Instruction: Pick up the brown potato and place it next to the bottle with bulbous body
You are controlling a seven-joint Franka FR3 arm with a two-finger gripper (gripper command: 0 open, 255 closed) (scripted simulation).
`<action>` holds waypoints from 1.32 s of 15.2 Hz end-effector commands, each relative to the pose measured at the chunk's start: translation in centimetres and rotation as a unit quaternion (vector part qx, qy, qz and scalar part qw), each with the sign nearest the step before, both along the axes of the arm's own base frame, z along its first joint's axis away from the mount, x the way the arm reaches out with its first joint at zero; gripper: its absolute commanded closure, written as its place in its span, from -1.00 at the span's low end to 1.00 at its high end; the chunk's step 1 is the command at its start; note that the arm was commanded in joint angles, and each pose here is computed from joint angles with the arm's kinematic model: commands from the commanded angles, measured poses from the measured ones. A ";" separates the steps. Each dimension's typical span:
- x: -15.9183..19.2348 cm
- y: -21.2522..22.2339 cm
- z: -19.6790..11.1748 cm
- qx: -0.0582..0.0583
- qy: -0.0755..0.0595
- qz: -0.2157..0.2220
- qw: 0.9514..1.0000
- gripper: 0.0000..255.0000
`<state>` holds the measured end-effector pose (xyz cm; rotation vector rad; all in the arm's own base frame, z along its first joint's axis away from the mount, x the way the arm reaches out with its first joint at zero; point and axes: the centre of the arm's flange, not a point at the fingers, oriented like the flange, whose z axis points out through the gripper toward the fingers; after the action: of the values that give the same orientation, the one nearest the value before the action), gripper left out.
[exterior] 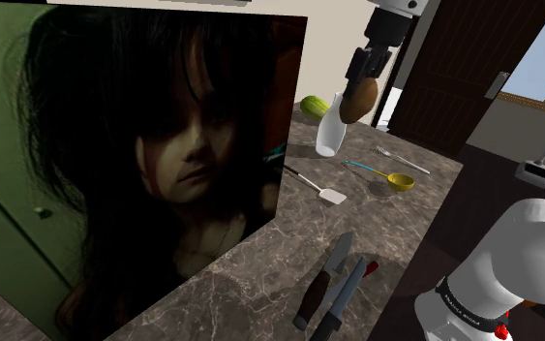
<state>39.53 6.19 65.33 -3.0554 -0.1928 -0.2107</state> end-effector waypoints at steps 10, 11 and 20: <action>4.9 -13.6 0.0 0.000 0.000 0.001 1.000 1.00; 5.3 -14.8 0.0 0.000 0.000 0.001 1.000 1.00; 6.4 -17.8 -3.7 0.000 0.000 0.001 1.000 1.00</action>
<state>45.97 -11.57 62.12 -3.0552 -0.1950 -0.2102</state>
